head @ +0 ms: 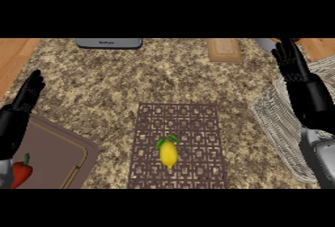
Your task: Pick the lemon from the placemat and place it in the basket
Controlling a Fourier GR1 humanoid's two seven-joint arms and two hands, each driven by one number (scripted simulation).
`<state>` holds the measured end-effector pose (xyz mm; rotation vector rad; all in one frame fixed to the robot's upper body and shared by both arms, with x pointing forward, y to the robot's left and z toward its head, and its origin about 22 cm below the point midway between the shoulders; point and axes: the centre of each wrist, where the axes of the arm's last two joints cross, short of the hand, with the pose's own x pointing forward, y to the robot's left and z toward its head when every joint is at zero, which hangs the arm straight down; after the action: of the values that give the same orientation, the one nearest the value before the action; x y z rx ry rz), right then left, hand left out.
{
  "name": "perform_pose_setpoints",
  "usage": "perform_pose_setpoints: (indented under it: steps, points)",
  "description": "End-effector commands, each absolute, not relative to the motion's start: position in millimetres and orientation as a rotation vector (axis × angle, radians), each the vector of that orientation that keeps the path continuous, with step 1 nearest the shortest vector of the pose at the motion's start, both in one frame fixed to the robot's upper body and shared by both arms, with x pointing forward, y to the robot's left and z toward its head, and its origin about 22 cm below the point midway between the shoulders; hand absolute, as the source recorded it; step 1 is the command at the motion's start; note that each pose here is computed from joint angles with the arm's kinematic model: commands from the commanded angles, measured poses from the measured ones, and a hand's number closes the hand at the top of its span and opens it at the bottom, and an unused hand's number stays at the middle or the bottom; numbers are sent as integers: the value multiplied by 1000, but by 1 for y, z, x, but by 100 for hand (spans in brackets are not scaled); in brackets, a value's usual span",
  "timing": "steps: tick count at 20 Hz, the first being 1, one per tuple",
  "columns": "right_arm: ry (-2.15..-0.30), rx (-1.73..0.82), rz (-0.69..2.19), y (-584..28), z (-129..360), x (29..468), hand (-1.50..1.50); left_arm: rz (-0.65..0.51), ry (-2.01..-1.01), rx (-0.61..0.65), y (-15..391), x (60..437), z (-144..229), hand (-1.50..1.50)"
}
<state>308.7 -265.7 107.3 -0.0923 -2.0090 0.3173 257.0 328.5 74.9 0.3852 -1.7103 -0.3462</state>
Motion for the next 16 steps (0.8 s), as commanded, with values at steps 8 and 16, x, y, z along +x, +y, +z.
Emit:
perform_pose_setpoints:
  steps: [8, 16]
  points:
    - [-1859, 686, 839, -76, 96, 281, 150, -161, -1114, 105, 291, 215, -35, 0]
    - [-1843, 311, 1018, 13, 74, 225, -150, -67, -1010, 152, 302, 208, -48, 0]
